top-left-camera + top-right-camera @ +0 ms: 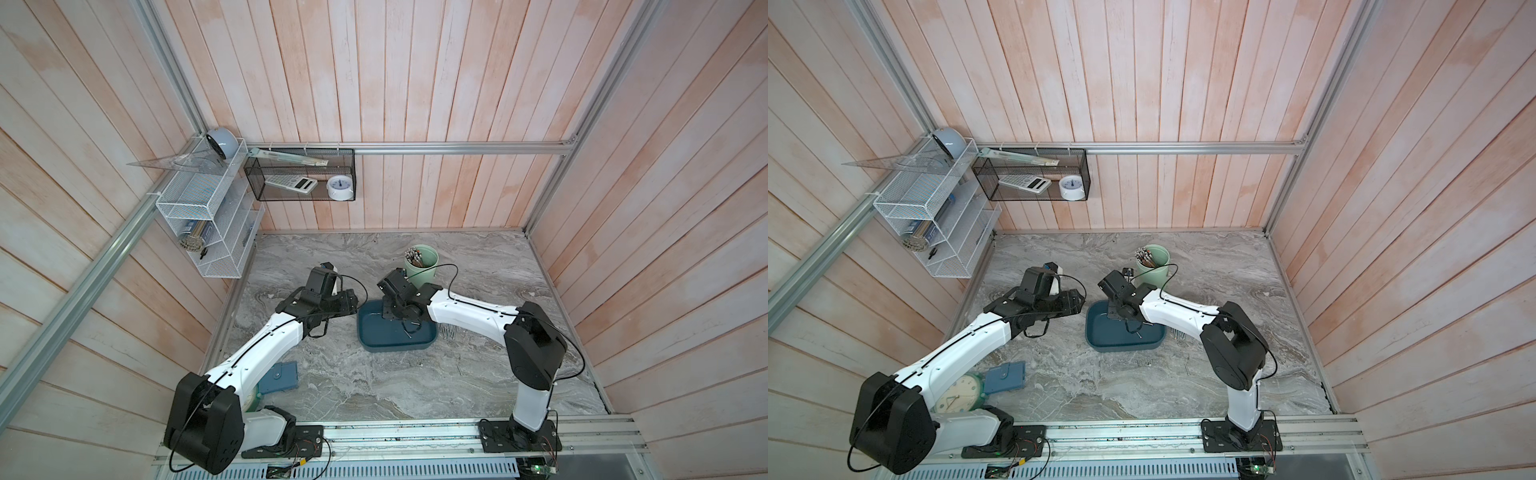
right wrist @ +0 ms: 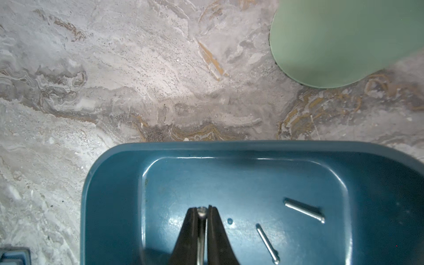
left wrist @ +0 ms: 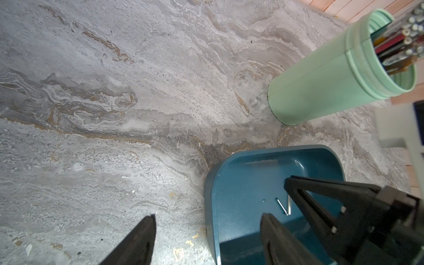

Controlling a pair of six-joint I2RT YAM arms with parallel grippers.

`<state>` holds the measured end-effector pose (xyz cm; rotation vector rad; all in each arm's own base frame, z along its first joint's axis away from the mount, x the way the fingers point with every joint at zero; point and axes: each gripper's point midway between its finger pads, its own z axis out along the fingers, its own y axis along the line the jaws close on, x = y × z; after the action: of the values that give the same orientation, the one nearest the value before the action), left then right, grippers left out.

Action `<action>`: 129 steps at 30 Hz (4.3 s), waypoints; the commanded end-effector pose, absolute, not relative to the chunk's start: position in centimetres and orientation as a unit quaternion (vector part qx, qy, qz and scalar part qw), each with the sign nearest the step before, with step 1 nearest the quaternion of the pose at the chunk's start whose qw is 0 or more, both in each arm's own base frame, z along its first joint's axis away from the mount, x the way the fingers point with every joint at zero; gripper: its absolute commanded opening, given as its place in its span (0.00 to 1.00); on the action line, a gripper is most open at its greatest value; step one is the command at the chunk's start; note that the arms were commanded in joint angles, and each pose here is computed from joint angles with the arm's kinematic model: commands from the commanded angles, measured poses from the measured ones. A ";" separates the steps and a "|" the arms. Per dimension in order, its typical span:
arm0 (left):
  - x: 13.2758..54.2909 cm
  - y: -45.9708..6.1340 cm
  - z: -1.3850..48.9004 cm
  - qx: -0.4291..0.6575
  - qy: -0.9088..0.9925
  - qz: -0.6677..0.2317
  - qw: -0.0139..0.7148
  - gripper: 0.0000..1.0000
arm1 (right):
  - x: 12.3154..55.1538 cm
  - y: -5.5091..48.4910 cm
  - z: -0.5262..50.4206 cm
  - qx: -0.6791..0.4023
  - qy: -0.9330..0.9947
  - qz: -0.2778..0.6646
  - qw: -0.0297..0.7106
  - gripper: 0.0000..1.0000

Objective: Take out the screws from the storage box
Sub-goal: Pick up the screw from the storage box, then place the screw at the center of the board, then adjust the storage box at the center of the board.

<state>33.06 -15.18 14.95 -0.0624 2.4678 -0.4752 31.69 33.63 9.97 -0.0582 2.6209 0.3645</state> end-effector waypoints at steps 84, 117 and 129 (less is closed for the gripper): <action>33.3 -14.8 14.7 -0.023 0.933 -0.174 0.314 0.77 | 30.5 17.1 9.9 0.025 0.966 0.140 0.216 0.37; 33.2 -14.7 14.7 -0.023 0.933 -0.172 0.315 0.77 | 33.1 21.6 5.8 0.019 0.989 0.063 0.131 0.30; 33.2 -14.7 14.9 -0.023 0.932 -0.173 0.317 0.77 | 33.0 21.6 4.0 0.022 0.995 0.022 0.097 0.30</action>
<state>33.23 -15.07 15.03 -0.0674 2.4619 -0.4755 33.14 21.92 4.15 0.0497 2.9280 0.1228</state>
